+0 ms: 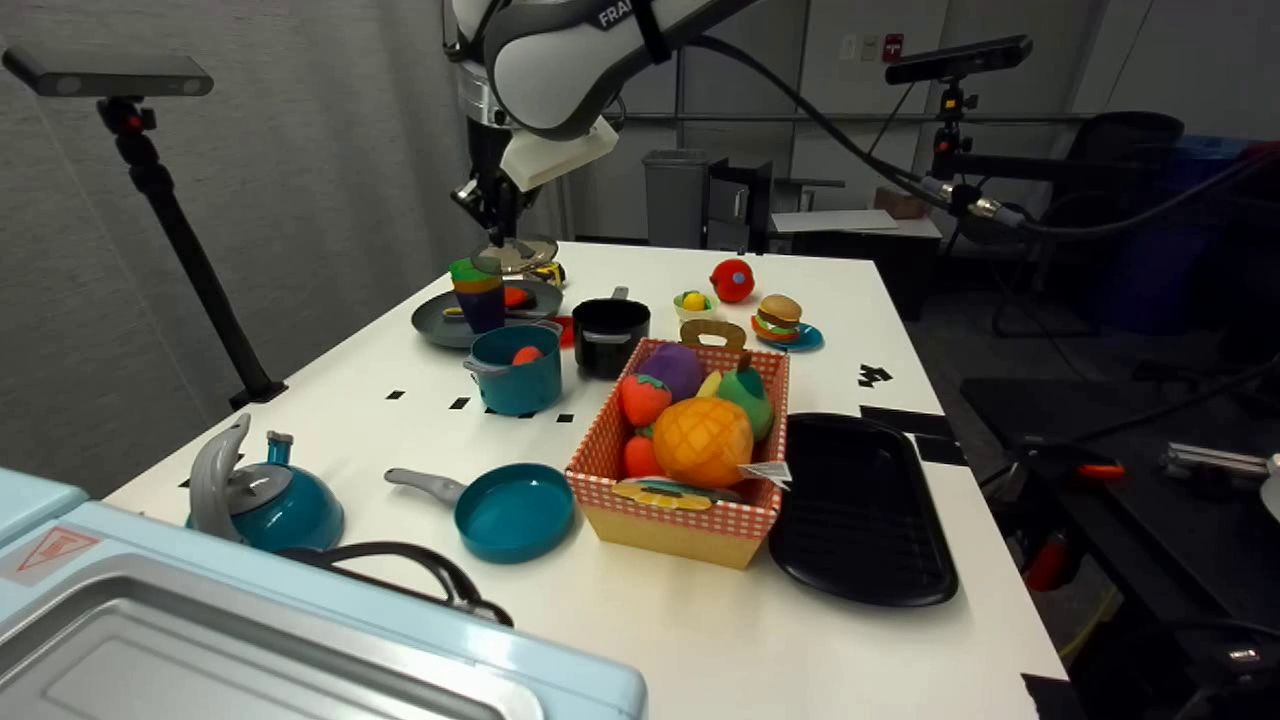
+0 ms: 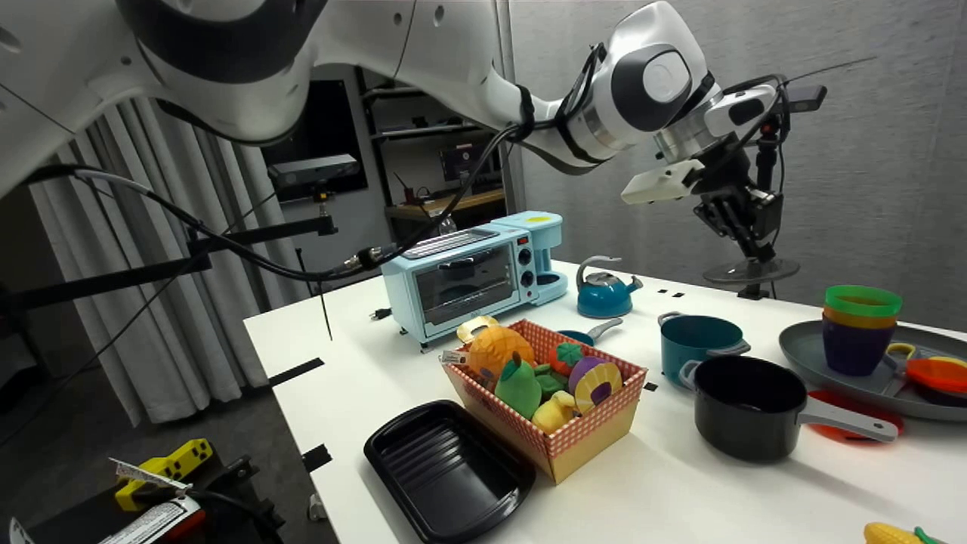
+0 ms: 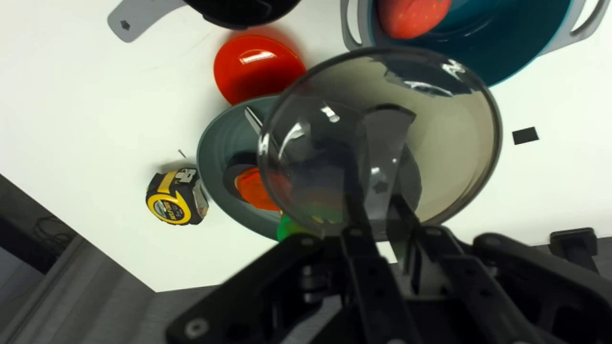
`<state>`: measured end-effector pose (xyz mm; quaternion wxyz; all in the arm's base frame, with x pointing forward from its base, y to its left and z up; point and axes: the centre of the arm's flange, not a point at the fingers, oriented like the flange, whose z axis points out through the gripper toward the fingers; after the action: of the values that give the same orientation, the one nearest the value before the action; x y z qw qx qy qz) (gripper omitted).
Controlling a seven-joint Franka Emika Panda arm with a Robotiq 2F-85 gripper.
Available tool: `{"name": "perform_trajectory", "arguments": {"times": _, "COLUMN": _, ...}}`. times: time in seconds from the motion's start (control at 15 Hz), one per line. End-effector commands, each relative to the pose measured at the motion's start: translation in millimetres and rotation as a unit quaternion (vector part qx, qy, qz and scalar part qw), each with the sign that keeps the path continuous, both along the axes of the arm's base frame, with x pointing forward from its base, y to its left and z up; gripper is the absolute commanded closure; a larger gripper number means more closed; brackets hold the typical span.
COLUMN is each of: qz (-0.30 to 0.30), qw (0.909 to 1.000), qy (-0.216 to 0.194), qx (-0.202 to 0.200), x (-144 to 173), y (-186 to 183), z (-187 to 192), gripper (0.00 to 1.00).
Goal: Move the lid from the blue pot to the black pot
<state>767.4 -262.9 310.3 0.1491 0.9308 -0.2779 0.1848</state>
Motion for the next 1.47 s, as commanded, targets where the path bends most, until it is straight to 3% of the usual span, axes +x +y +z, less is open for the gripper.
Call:
{"name": "perform_trajectory", "arguments": {"times": 0.0, "qz": -0.021, "qw": 0.9994, "qy": 0.006, "qx": 0.025, "x": -35, "y": -10, "z": -6, "gripper": 0.96}}
{"name": "perform_trajectory", "arguments": {"times": 0.73, "qz": -0.033, "qw": 0.9972, "qy": 0.039, "qx": 0.054, "x": -102, "y": -27, "z": -39, "gripper": 0.96}}
{"name": "perform_trajectory", "arguments": {"times": 1.07, "qz": -0.025, "qw": 0.9976, "qy": 0.029, "qx": 0.058, "x": -126, "y": -26, "z": -53, "gripper": 0.96}}
{"name": "perform_trajectory", "arguments": {"times": 1.4, "qz": -0.012, "qw": 0.9987, "qy": -0.01, "qx": 0.048, "x": -131, "y": -22, "z": -67, "gripper": 0.96}}
